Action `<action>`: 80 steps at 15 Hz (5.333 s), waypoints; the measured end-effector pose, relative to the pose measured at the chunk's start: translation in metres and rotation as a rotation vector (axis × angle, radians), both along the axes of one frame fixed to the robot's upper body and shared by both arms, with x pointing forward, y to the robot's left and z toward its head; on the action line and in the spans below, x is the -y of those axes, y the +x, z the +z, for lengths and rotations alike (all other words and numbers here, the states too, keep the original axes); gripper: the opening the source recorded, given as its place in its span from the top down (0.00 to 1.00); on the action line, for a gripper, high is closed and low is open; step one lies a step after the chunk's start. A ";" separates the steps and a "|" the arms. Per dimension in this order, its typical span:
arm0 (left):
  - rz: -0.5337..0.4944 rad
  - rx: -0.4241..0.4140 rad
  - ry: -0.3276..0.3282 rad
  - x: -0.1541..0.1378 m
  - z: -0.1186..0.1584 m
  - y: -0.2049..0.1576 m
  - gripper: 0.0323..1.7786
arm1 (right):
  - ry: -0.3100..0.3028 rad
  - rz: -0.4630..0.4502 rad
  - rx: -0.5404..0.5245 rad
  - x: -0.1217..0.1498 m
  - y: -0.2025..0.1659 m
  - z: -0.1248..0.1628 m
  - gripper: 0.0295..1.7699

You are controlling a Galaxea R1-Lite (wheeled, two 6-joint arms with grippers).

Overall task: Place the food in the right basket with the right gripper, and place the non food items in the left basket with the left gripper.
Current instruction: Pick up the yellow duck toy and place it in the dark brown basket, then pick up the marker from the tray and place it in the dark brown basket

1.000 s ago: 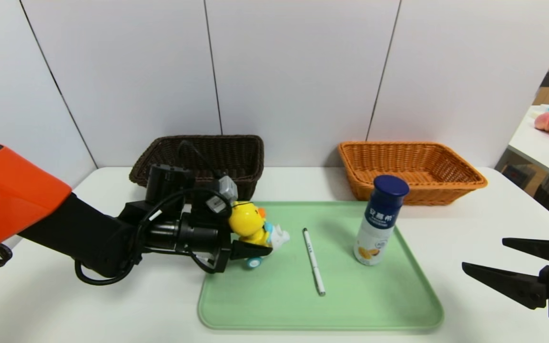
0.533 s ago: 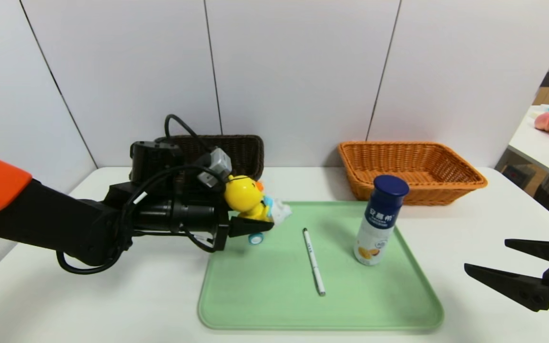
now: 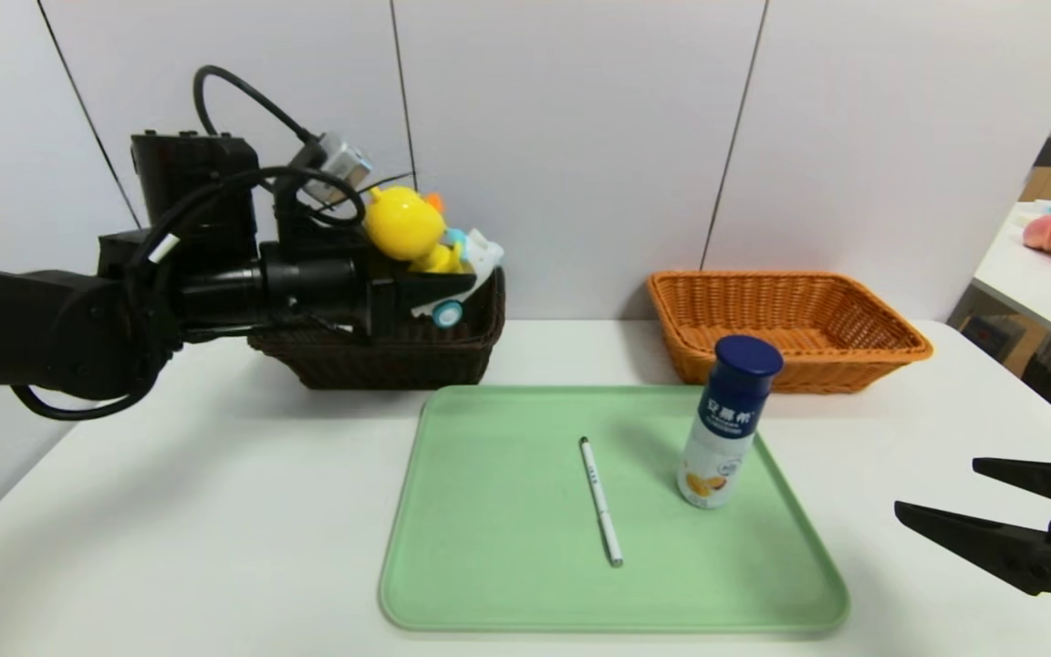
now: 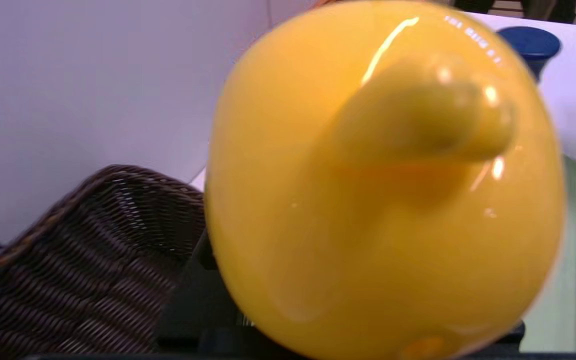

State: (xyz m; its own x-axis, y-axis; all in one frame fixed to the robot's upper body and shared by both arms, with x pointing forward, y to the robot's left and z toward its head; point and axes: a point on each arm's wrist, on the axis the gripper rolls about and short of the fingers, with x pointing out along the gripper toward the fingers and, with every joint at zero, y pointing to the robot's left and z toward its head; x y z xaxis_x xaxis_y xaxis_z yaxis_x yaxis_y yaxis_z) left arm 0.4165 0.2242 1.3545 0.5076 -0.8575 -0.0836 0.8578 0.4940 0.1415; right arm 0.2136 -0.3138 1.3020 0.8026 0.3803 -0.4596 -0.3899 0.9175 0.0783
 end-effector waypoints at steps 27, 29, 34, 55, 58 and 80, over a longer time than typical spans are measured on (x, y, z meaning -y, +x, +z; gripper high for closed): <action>0.433 -0.353 0.082 -0.055 -0.068 0.113 0.28 | 0.003 -0.014 0.002 0.002 -0.004 -0.002 0.03; 0.434 -0.350 0.080 -0.055 -0.066 0.112 0.23 | 0.003 -0.014 0.003 0.002 -0.004 -0.002 0.03; 0.433 -0.293 0.060 -0.056 -0.035 0.093 0.14 | 0.015 -0.021 0.000 0.002 -0.005 -0.002 0.03; 0.554 -0.491 0.167 0.156 -0.060 -0.105 0.05 | 0.022 -0.037 0.003 0.006 -0.021 -0.011 0.03; 0.587 -0.541 0.191 0.167 -0.076 -0.105 0.05 | 0.045 -0.047 0.000 0.006 -0.021 -0.010 0.03; 0.832 -0.769 0.296 0.225 -0.088 -0.079 0.05 | 0.070 -0.061 -0.003 0.007 -0.030 -0.015 0.03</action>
State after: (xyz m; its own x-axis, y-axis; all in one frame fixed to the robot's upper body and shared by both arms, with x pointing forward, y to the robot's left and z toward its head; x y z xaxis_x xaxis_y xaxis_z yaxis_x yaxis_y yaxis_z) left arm 0.3372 -0.0007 1.2660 0.6319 -0.1806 -0.7538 0.1951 0.9782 -0.0708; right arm 0.1838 -0.3204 1.2873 0.8239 0.3620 -0.4362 -0.3330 0.9318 0.1444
